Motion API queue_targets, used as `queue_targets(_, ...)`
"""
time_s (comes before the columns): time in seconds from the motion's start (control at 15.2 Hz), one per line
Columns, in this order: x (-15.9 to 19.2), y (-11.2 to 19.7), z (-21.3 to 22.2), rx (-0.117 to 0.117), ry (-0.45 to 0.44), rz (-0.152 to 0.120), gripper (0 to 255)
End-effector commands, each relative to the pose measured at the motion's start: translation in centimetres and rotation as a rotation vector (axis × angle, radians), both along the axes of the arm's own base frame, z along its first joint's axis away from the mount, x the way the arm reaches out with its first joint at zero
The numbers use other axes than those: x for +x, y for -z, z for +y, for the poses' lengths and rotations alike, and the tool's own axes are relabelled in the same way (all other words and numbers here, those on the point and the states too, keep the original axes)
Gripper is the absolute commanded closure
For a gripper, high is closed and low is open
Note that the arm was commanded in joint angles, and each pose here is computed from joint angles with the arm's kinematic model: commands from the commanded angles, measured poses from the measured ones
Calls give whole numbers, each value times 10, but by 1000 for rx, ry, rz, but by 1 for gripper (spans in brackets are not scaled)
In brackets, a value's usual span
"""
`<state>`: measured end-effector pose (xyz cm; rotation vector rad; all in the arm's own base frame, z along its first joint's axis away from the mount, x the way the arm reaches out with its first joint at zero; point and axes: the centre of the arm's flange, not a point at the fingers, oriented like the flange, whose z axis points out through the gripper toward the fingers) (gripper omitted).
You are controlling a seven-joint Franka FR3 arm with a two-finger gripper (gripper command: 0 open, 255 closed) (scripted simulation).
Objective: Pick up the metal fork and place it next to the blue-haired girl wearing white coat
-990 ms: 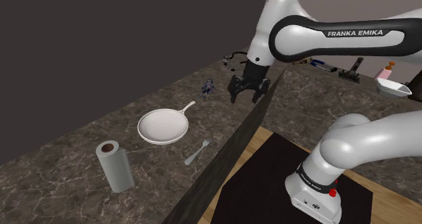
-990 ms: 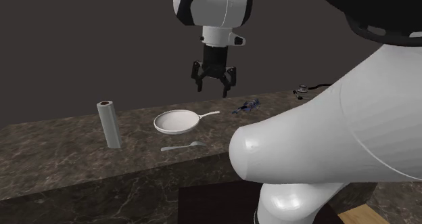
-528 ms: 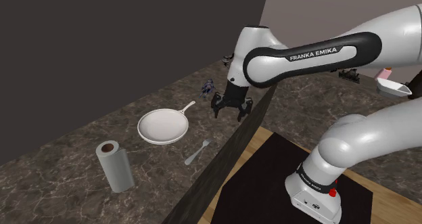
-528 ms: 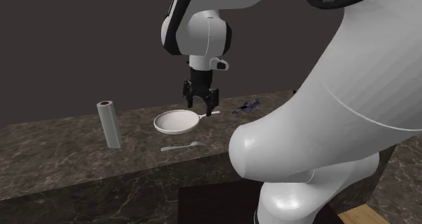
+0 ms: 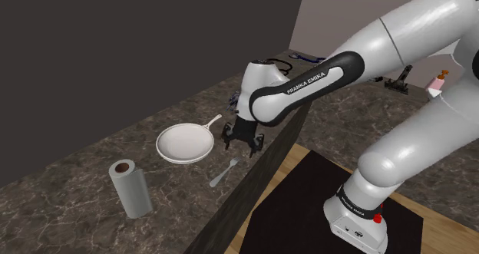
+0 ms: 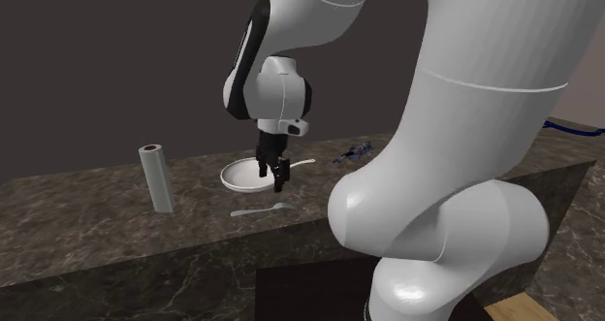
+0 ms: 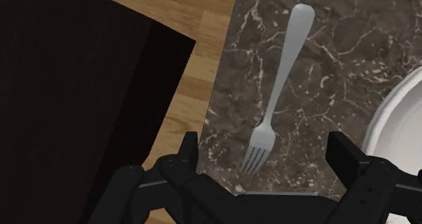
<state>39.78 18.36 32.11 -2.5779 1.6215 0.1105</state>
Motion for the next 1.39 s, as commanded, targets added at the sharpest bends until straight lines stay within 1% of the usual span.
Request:
queue_targets(0.0,7,23,10,10,85,14,0)
queue_targets(0.2,24,57,22,21,203,36,0)
queue_targets(0.26,26,63,24,23,221,39,0)
queue_targets(0.79,26,102,30,23,221,39,0)
queue_targets(1.25,25,102,30,23,221,39,0)
queue_targets(1.32,25,102,30,23,221,39,255)
